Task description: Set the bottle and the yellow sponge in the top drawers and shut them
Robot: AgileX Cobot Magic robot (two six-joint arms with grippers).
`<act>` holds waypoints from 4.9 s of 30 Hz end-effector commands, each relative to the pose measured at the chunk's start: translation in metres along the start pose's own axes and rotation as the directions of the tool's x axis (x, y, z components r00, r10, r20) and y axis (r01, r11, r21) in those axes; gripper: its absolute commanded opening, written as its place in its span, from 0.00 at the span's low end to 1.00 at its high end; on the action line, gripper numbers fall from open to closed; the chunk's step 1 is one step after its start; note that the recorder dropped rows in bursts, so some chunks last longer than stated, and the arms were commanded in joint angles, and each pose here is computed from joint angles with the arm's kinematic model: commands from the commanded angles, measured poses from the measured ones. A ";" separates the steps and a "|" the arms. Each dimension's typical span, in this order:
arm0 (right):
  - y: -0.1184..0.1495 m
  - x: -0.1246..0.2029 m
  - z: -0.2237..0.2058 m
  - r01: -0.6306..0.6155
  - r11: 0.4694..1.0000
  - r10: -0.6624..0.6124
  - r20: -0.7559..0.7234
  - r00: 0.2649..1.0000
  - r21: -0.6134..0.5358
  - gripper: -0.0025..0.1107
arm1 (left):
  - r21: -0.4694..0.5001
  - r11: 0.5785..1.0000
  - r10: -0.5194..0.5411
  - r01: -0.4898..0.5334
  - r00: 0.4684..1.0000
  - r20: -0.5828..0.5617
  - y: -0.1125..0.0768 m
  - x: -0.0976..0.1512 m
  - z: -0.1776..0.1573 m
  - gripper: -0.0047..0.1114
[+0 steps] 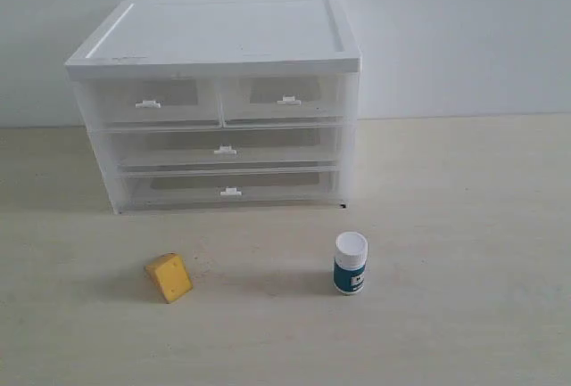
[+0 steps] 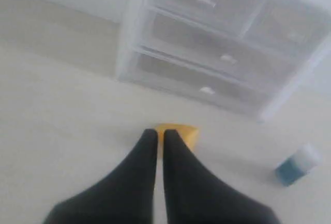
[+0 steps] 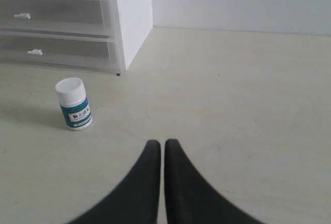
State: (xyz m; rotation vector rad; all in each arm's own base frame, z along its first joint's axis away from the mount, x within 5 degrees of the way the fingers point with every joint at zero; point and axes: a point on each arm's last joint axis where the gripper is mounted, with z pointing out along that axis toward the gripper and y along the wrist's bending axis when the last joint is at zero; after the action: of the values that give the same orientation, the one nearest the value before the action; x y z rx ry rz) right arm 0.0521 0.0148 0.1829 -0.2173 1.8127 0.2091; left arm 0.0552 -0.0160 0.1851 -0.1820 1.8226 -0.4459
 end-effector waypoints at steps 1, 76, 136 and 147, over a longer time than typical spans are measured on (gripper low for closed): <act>0.000 -0.001 0.000 0.007 1.000 -0.007 0.015 1.000 0.004 0.02 | 0.125 0.879 -0.461 0.461 0.887 -0.027 -0.011 -0.003 -0.001 0.07; 0.000 -0.001 0.000 0.007 1.000 -0.007 0.015 1.000 0.004 0.02 | 0.371 0.755 -0.311 0.541 0.793 -0.524 0.004 -0.124 0.304 0.07; 0.010 -0.025 -0.004 -0.726 0.613 0.771 0.037 0.635 -0.312 0.02 | 0.249 0.883 -0.277 0.398 0.870 -0.408 0.019 -0.131 0.317 0.07; 0.027 -0.060 0.038 -0.716 0.648 0.726 -0.072 0.683 -0.259 0.02 | 0.241 0.894 -0.265 0.379 0.878 -0.399 0.021 -0.131 0.317 0.07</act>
State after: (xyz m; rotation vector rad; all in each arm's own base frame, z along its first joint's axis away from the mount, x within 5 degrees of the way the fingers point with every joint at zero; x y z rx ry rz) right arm 0.0797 0.0410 0.2130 0.4184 1.7365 1.0562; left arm 0.3920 -0.0196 0.2156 -0.1674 2.0712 -1.1006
